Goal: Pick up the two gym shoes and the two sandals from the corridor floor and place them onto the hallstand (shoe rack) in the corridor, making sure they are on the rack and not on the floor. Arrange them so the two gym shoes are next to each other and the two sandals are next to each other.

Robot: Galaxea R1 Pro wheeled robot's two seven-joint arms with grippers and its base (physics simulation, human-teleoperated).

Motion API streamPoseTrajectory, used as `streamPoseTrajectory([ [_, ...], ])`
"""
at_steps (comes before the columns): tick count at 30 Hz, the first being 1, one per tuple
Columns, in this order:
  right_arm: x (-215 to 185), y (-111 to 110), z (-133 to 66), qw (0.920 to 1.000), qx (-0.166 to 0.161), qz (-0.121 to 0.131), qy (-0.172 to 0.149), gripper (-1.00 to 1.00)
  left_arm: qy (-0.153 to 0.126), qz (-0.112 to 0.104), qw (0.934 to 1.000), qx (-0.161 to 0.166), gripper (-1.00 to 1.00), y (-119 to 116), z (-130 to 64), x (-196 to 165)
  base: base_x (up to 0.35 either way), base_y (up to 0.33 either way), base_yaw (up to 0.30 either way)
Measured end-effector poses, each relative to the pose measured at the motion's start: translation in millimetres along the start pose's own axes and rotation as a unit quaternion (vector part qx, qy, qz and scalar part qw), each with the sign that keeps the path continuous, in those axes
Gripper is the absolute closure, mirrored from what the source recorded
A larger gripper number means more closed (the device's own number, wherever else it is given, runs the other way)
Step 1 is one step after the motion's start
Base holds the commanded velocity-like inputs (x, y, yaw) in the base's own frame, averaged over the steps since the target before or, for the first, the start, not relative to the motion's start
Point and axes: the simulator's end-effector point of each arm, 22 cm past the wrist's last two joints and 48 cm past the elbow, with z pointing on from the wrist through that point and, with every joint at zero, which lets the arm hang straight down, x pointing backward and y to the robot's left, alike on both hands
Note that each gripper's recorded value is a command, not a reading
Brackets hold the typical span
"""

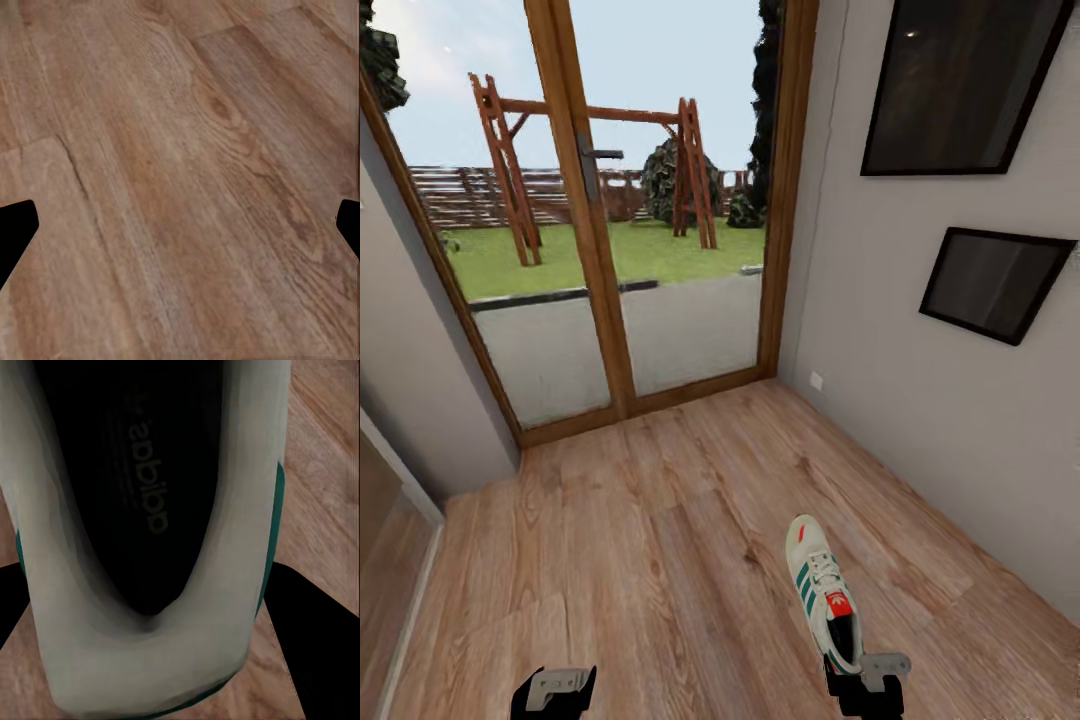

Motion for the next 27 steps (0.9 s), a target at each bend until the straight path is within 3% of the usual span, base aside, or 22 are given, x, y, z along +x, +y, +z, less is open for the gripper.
streamPoseTrajectory([
  [27, 0.2, 0.3, 0.1, 1.0, 0.0, 0.0, 0.0, 1.0, 0.0, 0.0, 1.0, -0.002, -1.0, 3.0, -0.1, 0.2, 0.011, 0.001, -0.266],
])
